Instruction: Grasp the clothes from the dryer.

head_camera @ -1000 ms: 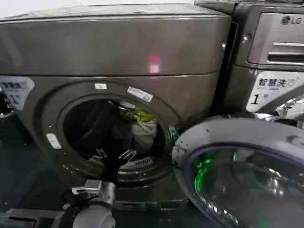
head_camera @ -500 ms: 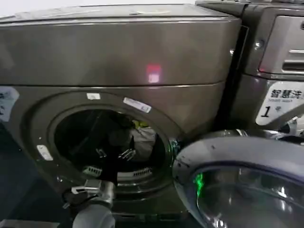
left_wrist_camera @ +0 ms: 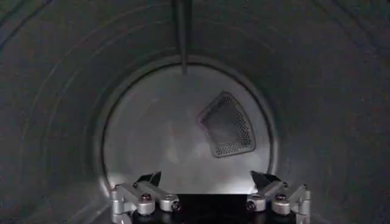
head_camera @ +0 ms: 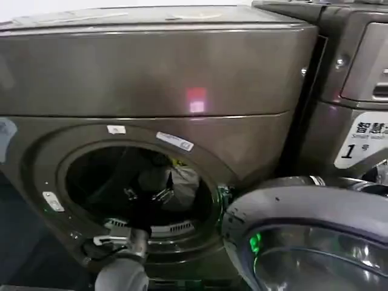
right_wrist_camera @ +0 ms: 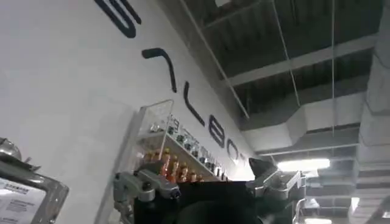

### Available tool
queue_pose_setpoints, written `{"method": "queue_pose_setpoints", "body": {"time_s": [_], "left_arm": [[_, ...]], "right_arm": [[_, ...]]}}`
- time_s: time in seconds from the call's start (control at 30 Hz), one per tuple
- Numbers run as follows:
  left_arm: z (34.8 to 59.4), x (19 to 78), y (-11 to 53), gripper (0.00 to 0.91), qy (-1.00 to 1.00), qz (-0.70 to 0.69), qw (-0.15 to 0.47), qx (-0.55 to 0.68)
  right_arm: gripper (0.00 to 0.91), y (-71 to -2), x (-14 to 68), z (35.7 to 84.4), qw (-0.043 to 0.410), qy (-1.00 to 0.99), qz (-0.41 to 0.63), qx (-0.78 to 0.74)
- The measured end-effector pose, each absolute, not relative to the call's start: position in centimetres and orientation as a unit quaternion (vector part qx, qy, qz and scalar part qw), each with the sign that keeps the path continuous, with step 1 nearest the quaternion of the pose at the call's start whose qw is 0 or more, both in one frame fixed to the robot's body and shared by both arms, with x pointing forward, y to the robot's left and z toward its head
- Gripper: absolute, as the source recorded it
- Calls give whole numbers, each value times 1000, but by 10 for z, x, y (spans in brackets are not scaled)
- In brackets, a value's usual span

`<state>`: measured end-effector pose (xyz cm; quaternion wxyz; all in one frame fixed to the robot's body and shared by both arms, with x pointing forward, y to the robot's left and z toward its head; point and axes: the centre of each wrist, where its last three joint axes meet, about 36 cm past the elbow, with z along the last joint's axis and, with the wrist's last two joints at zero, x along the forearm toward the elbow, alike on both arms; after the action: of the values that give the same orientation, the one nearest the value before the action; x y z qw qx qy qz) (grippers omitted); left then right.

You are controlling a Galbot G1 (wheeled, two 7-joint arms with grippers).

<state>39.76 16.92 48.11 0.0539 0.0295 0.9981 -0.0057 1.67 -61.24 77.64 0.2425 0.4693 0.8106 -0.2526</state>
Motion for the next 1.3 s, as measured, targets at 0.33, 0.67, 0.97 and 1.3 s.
{"method": "queue_pose_setpoints", "body": {"time_s": [0.33, 0.67, 0.97, 1.3], "left_arm": [[473, 500, 165, 907, 998, 13, 56, 11], [471, 629, 178, 907, 994, 98, 8, 37], [478, 712, 207, 907, 941, 261, -72, 204], [495, 767, 234, 907, 801, 430, -162, 383]], "right_arm": [[907, -610, 15, 780, 235, 807, -261, 474], [907, -615, 6, 785, 240, 801, -258, 485], [907, -617, 0, 785, 242, 799, -251, 490], [907, -619, -7, 782, 235, 797, -246, 499]]}}
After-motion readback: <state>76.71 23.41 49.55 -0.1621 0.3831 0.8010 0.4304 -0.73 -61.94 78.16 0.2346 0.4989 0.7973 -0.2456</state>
